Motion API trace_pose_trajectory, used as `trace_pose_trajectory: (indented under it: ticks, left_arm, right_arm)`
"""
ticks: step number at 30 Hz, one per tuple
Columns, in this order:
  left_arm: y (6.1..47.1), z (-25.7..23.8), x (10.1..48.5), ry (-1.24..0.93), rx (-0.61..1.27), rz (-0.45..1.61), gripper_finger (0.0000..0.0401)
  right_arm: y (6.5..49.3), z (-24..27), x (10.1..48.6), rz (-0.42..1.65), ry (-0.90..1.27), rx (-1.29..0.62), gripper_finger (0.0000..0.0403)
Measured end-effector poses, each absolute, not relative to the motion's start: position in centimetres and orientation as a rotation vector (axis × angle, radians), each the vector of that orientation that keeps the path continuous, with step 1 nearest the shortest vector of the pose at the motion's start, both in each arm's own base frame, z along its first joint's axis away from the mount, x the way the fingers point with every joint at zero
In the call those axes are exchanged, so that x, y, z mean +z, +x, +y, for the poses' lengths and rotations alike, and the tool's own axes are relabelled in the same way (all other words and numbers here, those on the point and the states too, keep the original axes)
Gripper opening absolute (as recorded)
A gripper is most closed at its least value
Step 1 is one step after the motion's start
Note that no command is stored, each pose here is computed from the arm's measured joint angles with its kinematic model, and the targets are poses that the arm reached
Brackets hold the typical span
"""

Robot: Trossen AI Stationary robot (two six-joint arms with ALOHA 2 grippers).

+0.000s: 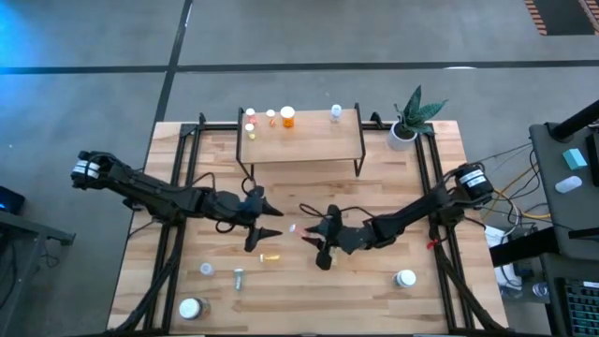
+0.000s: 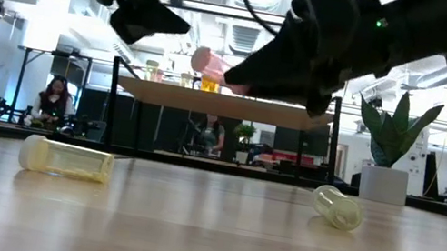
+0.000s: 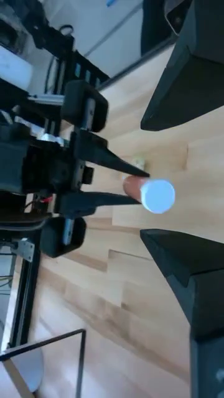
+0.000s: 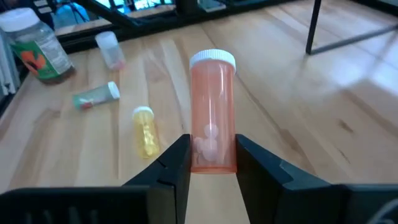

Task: Pick and place medicine bottles onto shelf by color
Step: Put the pink pill bottle on the shelf

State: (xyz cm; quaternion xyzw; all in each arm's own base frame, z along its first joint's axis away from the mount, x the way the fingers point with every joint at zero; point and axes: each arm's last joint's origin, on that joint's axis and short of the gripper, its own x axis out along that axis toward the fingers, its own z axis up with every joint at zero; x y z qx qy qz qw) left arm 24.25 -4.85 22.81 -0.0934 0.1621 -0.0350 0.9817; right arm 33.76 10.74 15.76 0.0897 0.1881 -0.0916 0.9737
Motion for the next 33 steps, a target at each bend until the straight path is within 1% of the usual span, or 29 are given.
trace_pose_trajectory:
  ticks: [10, 15, 19, 26, 33]
  left_arm:
    - [26.4, -5.1, 21.8, -0.123, -0.067, 0.339, 0.0256]
    - [26.7, -5.2, 21.5, -0.123, -0.075, 0.352, 0.0256]
    - [27.1, -5.3, 21.6, -0.127, -0.092, 0.351, 0.0256]
    - [27.9, -5.7, 21.0, -0.138, -0.157, 0.363, 0.0256]
    - [28.7, -5.9, 20.8, -0.136, -0.160, 0.377, 0.0254]
  right_arm:
    - [34.1, 10.9, 16.8, 0.351, 0.146, -0.150, 0.0105]
    - [34.1, 10.9, 16.8, 0.349, 0.144, -0.145, 0.0101]
    - [34.1, 10.9, 17.0, 0.334, 0.147, -0.142, 0.0105]
    - [34.1, 10.9, 17.0, 0.332, 0.147, -0.142, 0.0103]
    - [34.1, 10.9, 17.0, 0.332, 0.146, -0.142, 0.0104]
